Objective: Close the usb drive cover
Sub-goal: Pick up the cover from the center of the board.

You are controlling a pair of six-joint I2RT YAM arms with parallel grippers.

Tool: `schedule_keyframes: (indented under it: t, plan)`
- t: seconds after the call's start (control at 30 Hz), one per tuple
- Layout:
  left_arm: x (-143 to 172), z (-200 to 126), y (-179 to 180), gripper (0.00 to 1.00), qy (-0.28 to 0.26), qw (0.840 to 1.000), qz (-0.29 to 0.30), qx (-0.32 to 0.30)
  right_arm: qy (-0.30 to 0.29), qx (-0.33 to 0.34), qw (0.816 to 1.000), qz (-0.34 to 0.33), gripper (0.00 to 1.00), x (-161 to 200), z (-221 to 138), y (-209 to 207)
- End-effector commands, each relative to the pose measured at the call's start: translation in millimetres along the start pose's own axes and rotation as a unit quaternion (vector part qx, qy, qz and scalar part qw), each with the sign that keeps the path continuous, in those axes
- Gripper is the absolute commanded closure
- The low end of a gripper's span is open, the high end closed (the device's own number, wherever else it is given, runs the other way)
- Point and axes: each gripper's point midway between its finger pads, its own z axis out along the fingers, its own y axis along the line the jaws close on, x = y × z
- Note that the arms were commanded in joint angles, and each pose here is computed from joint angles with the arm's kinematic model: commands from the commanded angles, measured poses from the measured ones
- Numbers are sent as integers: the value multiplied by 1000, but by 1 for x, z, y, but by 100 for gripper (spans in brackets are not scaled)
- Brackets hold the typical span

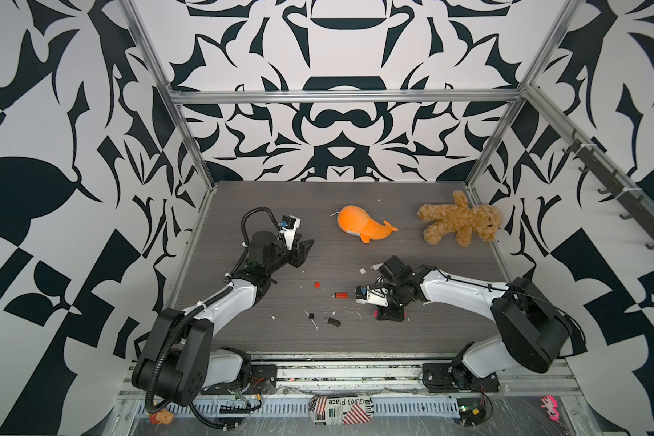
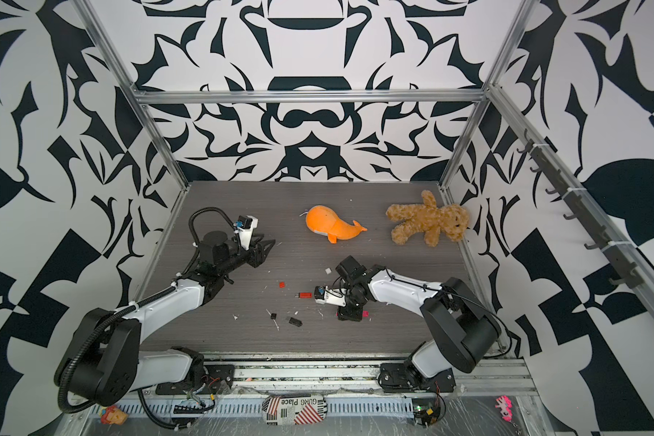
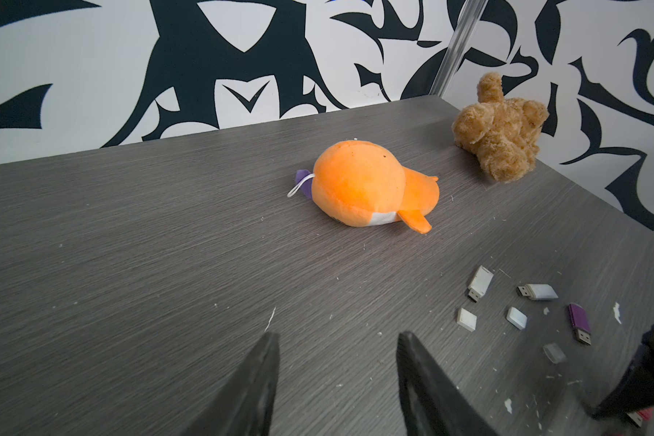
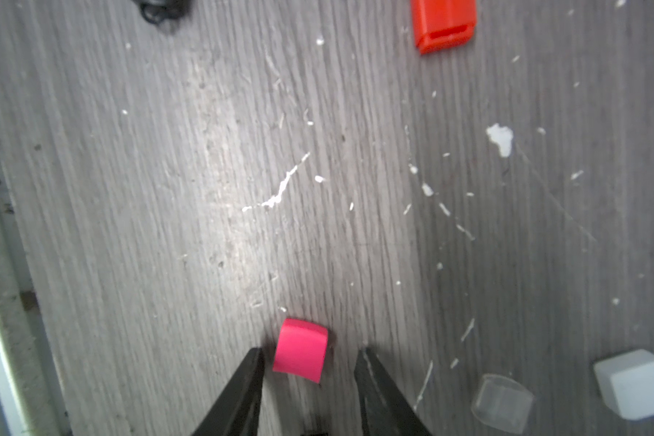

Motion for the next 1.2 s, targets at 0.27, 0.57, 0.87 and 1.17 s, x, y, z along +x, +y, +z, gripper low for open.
schedule_keyframes:
  t: [0.27,0.57,0.87,1.17]
  plan:
    - [0,-3,-5,46,-6,1000,8,4,36,13,999,9,59,13,7,-3]
    - [-3,-1,-6,45,-5,1000,12,7,48,3,999,2,66,19,6,2]
    - [0,2,-14,46,2,999,5,35,21,-3,1000,-15,79,8,3,3]
    - [15,3,-52,54,42,986,-53,154,-85,54,993,-66,83,-38,-22,-13]
